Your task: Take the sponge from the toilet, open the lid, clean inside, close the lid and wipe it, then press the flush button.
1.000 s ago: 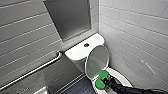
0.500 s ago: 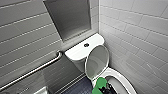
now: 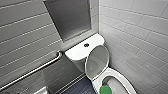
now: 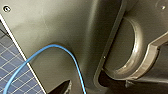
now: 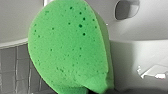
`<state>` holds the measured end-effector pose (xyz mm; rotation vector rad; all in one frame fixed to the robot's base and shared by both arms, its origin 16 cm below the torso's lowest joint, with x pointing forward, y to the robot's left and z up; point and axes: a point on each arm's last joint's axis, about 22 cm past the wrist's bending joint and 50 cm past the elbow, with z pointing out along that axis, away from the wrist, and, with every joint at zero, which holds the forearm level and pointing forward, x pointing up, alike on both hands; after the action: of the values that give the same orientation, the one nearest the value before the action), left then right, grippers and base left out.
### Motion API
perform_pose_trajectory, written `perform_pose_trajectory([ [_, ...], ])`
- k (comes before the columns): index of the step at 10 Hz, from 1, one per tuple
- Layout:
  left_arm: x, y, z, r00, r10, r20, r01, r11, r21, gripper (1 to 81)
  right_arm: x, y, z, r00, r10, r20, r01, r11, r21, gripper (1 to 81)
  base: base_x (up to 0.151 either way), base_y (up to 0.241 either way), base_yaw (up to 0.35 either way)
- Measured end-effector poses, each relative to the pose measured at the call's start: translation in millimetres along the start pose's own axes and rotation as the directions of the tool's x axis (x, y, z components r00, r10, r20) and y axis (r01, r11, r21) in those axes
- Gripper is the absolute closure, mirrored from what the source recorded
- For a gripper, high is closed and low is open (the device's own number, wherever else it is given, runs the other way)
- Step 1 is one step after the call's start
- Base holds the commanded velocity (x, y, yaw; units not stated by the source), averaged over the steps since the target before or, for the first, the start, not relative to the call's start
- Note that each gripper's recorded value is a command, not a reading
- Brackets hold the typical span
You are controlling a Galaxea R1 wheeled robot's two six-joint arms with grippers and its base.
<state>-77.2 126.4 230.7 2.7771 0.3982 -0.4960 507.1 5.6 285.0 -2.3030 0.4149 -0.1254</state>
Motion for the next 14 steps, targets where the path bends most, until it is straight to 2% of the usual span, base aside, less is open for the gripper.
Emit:
perform_pose_trajectory([
  [2,0,1,0,1.000,0.001,0.000,-0.001,1.000,-0.001,1.0,-2,23,-25,1.000,-0.008,-0.006,0.008,1.000,-0.027,81.1,0.000,0.000,0.000],
  [5,1,3,1,1.000,0.001,-0.001,-0.001,1.000,-0.004,1.0,7,49,-73,0.999,0.000,-0.053,-0.004,0.997,-0.075,81.1,0.000,0.000,0.000],
  [7,1,2,0,1.000,0.001,-0.002,-0.001,1.000,-0.003,1.0,14,87,-113,0.995,-0.015,-0.094,0.001,0.989,-0.148,81.1,0.000,0.000,0.000],
  [9,1,2,0,1.000,0.001,-0.002,-0.001,1.000,-0.003,1.0,5,118,-141,0.995,-0.025,-0.100,0.004,0.979,-0.203,81.1,0.000,0.000,0.000],
  [11,1,2,0,1.000,0.001,-0.002,-0.001,1.000,-0.002,1.0,-1,155,-175,0.994,-0.027,-0.105,-0.002,0.963,-0.271,81.1,0.000,0.000,0.000],
  [13,12,-4,-2,1.000,0.006,-0.008,-0.006,1.000,-0.002,1.0,-19,196,-212,0.995,-0.016,-0.096,-0.019,0.935,-0.354,81.1,0.000,0.000,0.000],
  [14,28,-9,-4,1.000,0.013,-0.027,-0.013,1.000,-0.005,1.0,-36,210,-227,0.997,-0.008,-0.074,-0.021,0.924,-0.381,81.1,0.000,0.000,0.000],
])
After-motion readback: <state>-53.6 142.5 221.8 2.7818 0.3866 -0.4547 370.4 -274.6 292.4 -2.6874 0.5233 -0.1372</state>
